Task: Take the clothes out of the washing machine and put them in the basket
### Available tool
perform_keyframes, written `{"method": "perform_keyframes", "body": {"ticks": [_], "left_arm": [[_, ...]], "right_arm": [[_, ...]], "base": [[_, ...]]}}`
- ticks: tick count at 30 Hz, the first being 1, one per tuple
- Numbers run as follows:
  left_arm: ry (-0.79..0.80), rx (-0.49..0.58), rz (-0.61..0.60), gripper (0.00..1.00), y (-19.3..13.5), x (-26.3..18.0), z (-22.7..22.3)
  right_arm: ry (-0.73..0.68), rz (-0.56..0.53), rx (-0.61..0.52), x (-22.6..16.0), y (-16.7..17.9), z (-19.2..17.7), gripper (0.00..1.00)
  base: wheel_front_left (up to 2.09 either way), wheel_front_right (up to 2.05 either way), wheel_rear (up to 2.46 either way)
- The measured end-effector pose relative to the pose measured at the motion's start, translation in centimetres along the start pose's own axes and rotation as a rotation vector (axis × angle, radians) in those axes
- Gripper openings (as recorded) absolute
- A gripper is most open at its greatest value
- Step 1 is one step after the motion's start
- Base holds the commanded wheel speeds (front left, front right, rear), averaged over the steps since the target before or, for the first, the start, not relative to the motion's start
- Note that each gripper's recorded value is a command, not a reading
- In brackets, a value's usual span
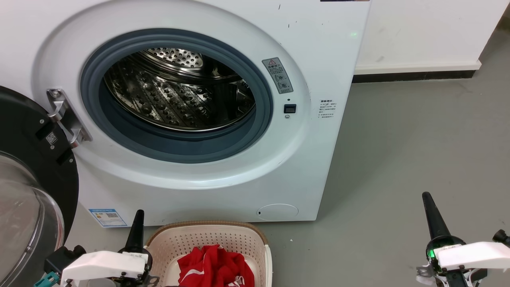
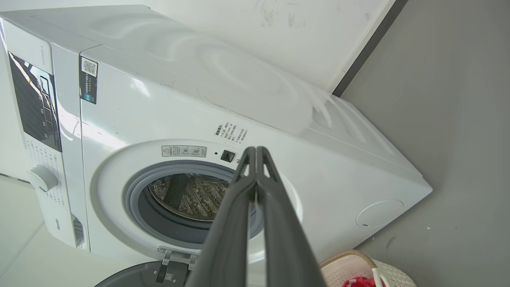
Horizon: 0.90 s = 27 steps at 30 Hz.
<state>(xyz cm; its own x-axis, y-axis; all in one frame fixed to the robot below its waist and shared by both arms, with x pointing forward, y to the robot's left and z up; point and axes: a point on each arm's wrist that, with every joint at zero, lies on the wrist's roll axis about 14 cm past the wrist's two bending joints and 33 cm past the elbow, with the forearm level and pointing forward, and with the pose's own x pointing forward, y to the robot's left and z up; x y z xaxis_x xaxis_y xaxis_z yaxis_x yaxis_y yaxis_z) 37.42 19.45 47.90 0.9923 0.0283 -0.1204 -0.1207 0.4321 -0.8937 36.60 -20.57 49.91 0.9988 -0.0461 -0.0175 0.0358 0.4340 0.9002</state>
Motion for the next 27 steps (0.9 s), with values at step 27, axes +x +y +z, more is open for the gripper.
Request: {"method": "perform_keyframes", "body": {"ticks": [27], "left_arm": [[0.006, -0.256, -0.057, 0.0, -1.1, 0.6, 0.7]], "right_arm": [[0.023, 0.003, 0.252, 1.1, 0.3, -0.2, 0.0]], "base": [[0.0, 0.0, 0.0]]}}
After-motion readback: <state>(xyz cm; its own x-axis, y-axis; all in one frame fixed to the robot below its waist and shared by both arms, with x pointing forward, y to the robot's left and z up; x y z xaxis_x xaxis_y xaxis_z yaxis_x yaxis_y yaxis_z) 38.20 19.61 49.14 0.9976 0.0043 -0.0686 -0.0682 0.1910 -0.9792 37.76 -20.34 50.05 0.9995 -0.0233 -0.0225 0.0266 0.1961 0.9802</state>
